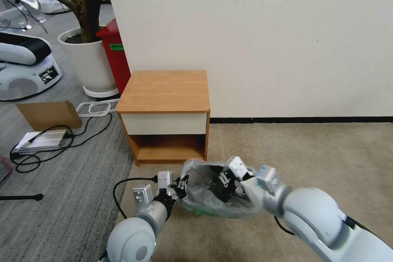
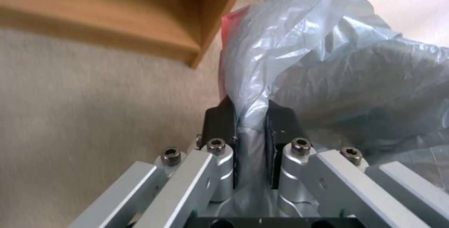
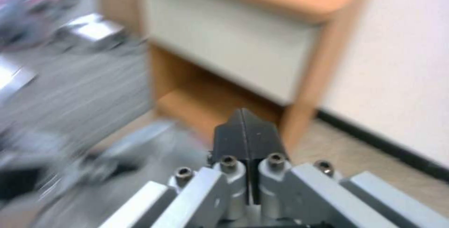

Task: Pick up the garbage bag from the table and place it over the trash can.

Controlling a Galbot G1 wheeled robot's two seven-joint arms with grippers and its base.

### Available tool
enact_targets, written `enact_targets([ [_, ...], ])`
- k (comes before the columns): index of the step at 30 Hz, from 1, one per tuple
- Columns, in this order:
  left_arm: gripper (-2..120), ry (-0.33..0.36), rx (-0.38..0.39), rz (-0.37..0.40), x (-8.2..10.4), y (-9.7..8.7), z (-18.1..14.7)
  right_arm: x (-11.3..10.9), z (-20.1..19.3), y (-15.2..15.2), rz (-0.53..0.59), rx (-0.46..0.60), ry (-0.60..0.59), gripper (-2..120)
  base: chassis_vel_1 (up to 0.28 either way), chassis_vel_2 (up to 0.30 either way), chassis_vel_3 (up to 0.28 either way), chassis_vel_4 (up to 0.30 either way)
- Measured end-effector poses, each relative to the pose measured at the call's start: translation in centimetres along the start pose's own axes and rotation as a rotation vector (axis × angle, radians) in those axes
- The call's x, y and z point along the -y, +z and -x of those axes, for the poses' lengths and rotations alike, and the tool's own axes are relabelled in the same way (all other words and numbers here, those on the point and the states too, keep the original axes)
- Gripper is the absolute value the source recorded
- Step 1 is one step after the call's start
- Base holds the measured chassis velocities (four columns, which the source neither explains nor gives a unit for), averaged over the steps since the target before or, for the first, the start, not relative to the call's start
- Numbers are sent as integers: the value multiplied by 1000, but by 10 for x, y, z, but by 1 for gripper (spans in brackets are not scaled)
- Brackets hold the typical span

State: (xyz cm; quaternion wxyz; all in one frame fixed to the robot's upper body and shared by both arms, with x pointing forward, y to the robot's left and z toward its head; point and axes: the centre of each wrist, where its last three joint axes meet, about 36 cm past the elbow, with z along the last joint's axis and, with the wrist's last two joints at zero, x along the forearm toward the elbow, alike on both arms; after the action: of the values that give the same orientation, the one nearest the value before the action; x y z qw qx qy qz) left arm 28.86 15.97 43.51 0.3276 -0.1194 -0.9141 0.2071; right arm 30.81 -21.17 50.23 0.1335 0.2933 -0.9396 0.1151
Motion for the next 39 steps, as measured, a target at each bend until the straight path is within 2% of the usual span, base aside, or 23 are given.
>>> enact_targets([
  [2, 9, -6, -17, -25, 3, 4, 0, -2, -6, 6, 20, 28, 99, 12, 0, 0, 0, 0],
  [3, 9, -6, -17, -25, 3, 4, 0, -2, -6, 6, 20, 28, 99, 12, 0, 0, 0, 0],
  [6, 9, -29, -37, -52, 7, 11, -1, -13, -16, 24, 38, 85, 284, 27, 0, 0, 0, 0],
  [7, 9, -29, -37, -52, 7, 11, -1, -13, -16, 24, 38, 85, 284, 27, 0, 0, 0, 0],
  [11, 9, -41, -46, -58, 10, 15, -7, -31, -23, 51, 68, 158, 506, 45, 0, 0, 0, 0],
  [13, 9, -43, -46, -57, 10, 15, -7, -35, -23, 55, 78, 167, 535, 48, 0, 0, 0, 0],
  [16, 9, -67, -46, -42, 2, 12, -9, -46, -28, 66, 125, 182, 612, 64, 0, 0, 0, 0],
  [20, 9, -85, -50, -41, -8, 5, -11, -51, -31, 71, 143, 180, 647, 72, 0, 0, 0, 0],
  [24, 9, -110, -71, -40, -25, -9, -23, -55, -33, 75, 153, 169, 672, 92, 0, 0, 0, 0],
  [27, 9, -127, -68, -40, -32, -12, -29, -54, -32, 77, 153, 166, 675, 98, 0, 0, 0, 0],
  [30, 9, -133, -78, -44, -36, -12, -32, -52, -30, 76, 153, 169, 676, 100, 0, 0, 0, 0],
  [36, 10, -130, -147, -28, -44, -7, -31, -51, -26, 74, 156, 173, 674, 100, 0, 0, 0, 0],
  [38, 19, -131, -168, -21, -46, -6, -29, -51, -26, 74, 156, 171, 673, 100, 0, 0, 0, 0],
  [39, 19, -131, -168, -21, -46, -6, -29, -51, -26, 74, 156, 171, 673, 100, 0, 0, 0, 0],
])
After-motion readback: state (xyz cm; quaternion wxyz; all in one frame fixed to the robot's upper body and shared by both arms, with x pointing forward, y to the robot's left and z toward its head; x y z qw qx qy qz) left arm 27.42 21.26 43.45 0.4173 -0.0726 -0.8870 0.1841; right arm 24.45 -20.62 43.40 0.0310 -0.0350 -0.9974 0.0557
